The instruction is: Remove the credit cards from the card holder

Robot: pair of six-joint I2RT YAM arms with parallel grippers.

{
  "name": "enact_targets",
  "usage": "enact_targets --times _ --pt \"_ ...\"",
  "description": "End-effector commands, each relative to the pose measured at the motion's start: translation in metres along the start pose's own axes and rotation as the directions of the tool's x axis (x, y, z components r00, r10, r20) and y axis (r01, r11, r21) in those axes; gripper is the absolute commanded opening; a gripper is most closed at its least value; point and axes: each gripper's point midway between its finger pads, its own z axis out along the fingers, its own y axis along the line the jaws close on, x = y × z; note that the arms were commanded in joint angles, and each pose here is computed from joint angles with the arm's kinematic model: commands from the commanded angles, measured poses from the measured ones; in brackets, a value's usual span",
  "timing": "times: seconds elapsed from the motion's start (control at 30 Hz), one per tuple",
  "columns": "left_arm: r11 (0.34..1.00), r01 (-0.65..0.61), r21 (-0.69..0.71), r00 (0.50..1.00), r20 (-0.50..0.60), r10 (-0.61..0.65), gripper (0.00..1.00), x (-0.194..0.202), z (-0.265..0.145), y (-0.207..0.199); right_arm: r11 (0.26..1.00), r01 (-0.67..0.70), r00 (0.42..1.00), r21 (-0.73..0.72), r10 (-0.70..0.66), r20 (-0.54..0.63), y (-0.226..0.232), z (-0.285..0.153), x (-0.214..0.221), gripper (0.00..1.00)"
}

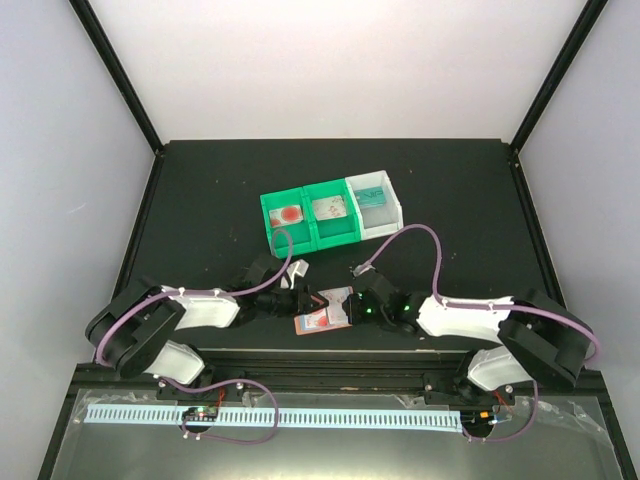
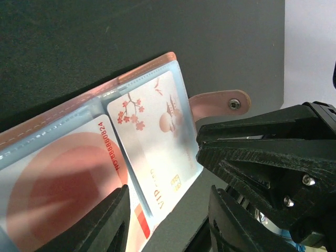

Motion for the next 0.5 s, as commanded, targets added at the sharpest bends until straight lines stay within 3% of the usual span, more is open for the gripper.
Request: enact_targets --times 0.0,0.47 --pt "1.000 -0.010 0.003 1.000 0.022 0.010 0.44 -0.005 0.002 0.002 1.000 -0.003 1.000 0.002 0.003 0.009 0.002 0.004 -0.003 0.15" --pt "0.999 0.045 0.020 0.998 0.035 -0.046 0.48 -0.001 0.007 0.011 0.999 -0.034 0.999 0.024 0.035 -0.038 -0.015 0.011 0.020 0.09"
